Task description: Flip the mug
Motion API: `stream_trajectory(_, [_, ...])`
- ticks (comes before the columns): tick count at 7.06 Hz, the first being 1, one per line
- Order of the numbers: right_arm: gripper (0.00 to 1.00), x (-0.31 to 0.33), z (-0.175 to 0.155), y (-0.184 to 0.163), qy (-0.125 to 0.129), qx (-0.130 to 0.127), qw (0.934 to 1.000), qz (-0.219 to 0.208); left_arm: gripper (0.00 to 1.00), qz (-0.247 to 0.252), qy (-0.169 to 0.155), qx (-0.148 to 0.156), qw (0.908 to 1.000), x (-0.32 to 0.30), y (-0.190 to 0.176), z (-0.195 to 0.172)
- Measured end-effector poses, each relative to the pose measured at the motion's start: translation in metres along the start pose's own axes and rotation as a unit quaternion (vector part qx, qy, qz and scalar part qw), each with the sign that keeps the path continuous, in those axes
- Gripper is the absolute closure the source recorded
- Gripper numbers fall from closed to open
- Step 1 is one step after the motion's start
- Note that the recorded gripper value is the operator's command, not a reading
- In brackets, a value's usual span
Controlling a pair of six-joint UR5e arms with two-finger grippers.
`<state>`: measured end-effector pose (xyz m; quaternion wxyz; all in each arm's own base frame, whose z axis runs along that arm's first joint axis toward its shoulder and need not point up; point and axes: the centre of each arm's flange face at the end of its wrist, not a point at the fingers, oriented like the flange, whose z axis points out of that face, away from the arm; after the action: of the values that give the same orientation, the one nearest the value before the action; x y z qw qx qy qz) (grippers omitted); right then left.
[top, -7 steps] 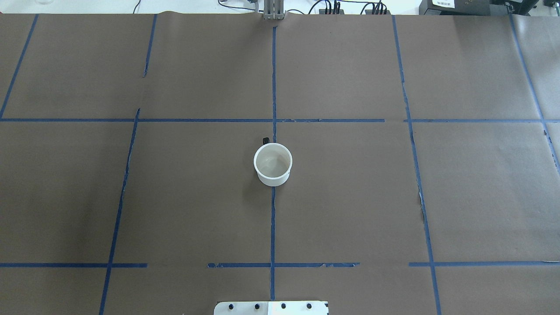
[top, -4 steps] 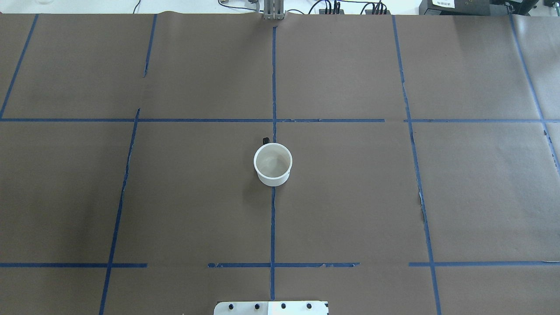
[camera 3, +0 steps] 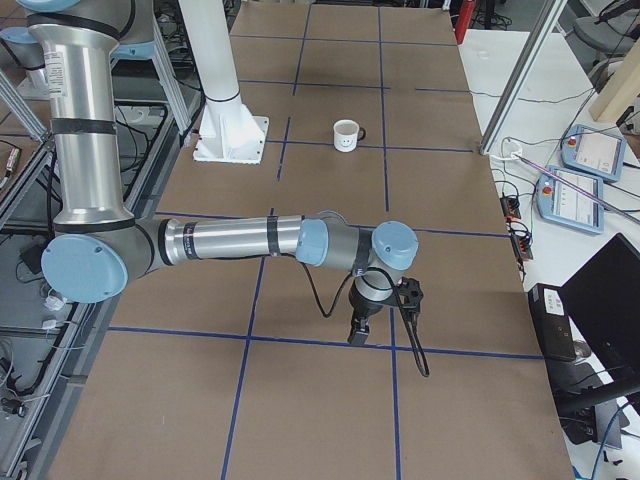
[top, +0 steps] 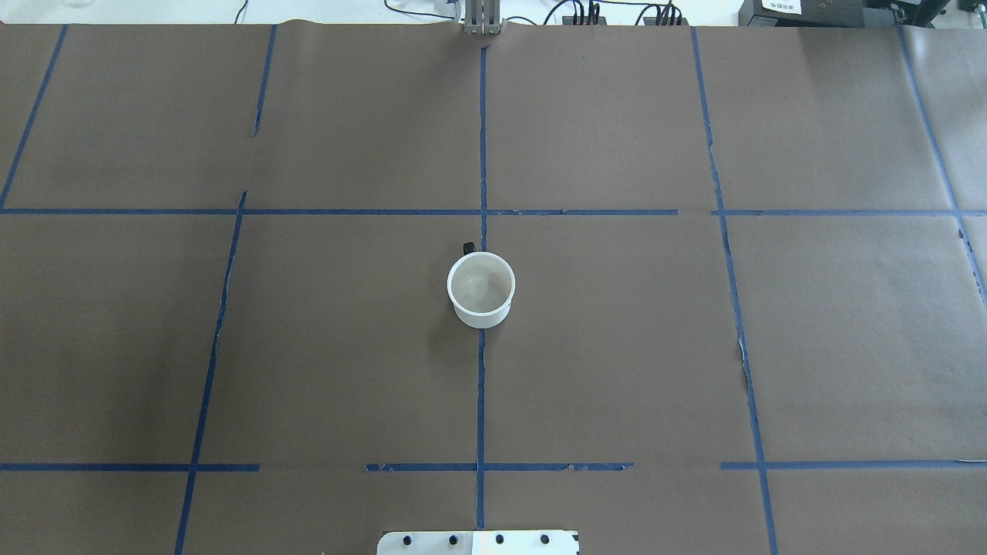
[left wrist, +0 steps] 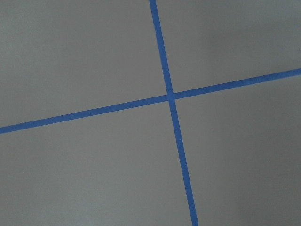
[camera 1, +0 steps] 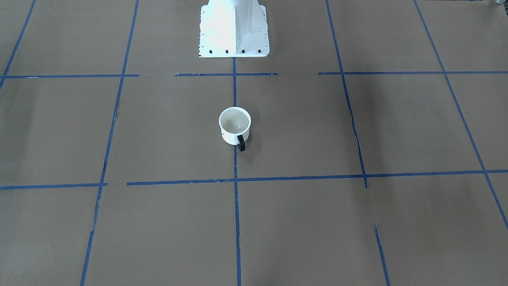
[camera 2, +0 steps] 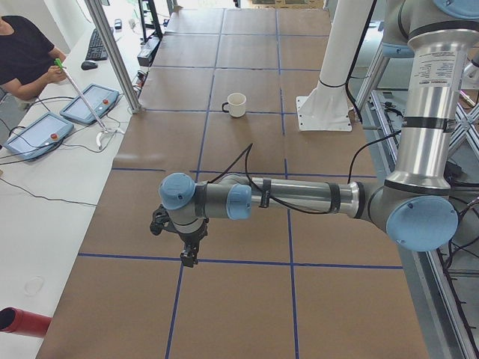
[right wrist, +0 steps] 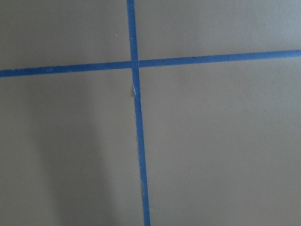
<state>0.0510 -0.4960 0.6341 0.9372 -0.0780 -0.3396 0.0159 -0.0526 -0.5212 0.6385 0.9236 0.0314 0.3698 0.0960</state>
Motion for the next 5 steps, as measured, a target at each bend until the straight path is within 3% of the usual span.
stream_trajectory(5, [0.0,0.0002,0.0002,0.0,0.0,0.0,1.0,0.0,0.0,0.004,-0.001,0.005,1.0,0.0034,-0.0022,-0.0056])
